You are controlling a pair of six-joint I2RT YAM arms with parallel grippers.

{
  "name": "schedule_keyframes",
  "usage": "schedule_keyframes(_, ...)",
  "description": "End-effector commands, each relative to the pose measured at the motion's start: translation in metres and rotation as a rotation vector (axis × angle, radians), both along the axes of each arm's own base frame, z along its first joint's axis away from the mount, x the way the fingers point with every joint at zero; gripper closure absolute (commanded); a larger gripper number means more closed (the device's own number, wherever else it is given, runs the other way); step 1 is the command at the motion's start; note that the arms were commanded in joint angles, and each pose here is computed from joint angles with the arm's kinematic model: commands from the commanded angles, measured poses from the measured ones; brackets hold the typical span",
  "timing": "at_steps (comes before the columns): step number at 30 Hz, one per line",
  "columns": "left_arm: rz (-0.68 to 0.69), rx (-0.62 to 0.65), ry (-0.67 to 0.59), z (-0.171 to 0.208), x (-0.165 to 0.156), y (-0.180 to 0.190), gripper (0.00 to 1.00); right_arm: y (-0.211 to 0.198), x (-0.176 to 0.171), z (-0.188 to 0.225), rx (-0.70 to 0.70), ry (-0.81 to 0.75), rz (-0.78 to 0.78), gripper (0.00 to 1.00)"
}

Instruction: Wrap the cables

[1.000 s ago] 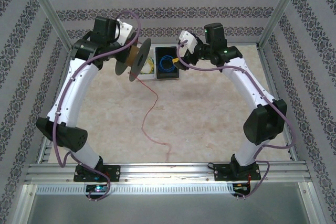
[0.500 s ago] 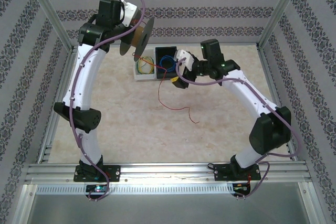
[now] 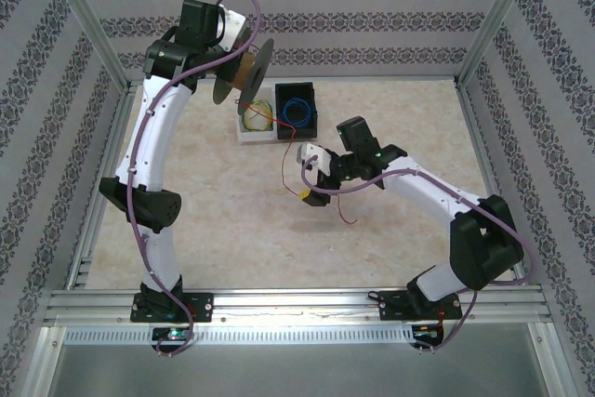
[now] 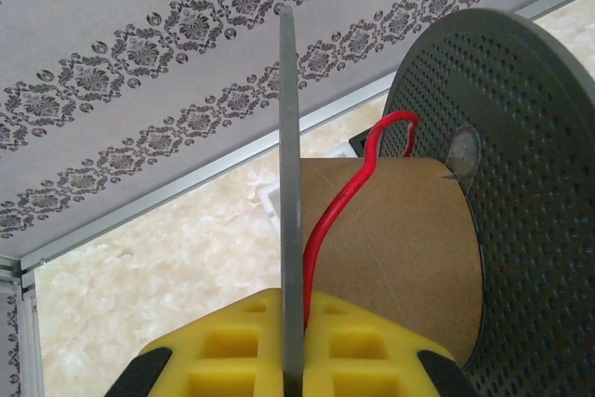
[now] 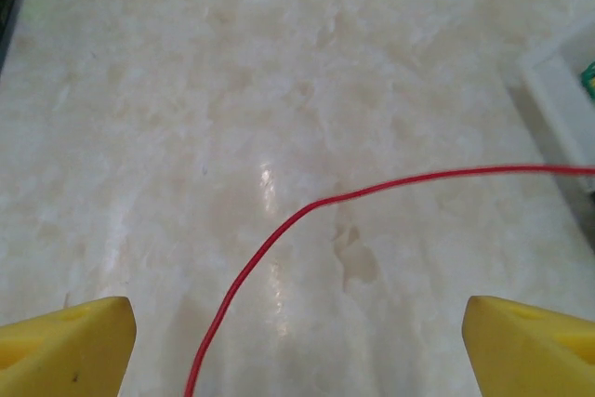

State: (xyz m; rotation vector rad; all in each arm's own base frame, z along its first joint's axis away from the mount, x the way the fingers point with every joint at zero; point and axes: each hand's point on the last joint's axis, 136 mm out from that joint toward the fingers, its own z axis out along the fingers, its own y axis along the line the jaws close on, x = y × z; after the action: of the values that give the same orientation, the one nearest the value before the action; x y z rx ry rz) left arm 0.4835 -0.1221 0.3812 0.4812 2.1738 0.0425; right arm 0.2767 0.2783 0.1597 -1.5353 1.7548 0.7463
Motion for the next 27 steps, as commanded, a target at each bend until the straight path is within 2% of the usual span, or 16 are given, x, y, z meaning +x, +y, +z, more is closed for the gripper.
schedule_keyframes(1,0.006,-0.027,-0.095,0.032,0.000,0.005,1.00,-0.002,-0.006,0.003,0.003,-0.033,-0.029,0.09)
schedule_keyframes(7,0.005,-0.030,-0.093,0.032,0.000,0.004,1.00,-0.010,-0.012,-0.024,-0.101,0.000,-0.094,0.14)
schedule_keyframes(15,0.006,-0.031,-0.097,0.033,0.001,0.005,1.00,-0.022,-0.012,-0.050,-0.194,0.062,-0.144,0.33)
schedule_keyframes(22,0.005,-0.037,-0.104,0.035,0.001,0.005,1.00,-0.027,-0.008,-0.062,-0.249,0.074,-0.162,0.41)
schedule_keyframes(27,0.002,-0.039,-0.103,0.035,0.001,0.004,1.00,-0.028,-0.001,-0.064,-0.271,0.068,-0.180,0.57)
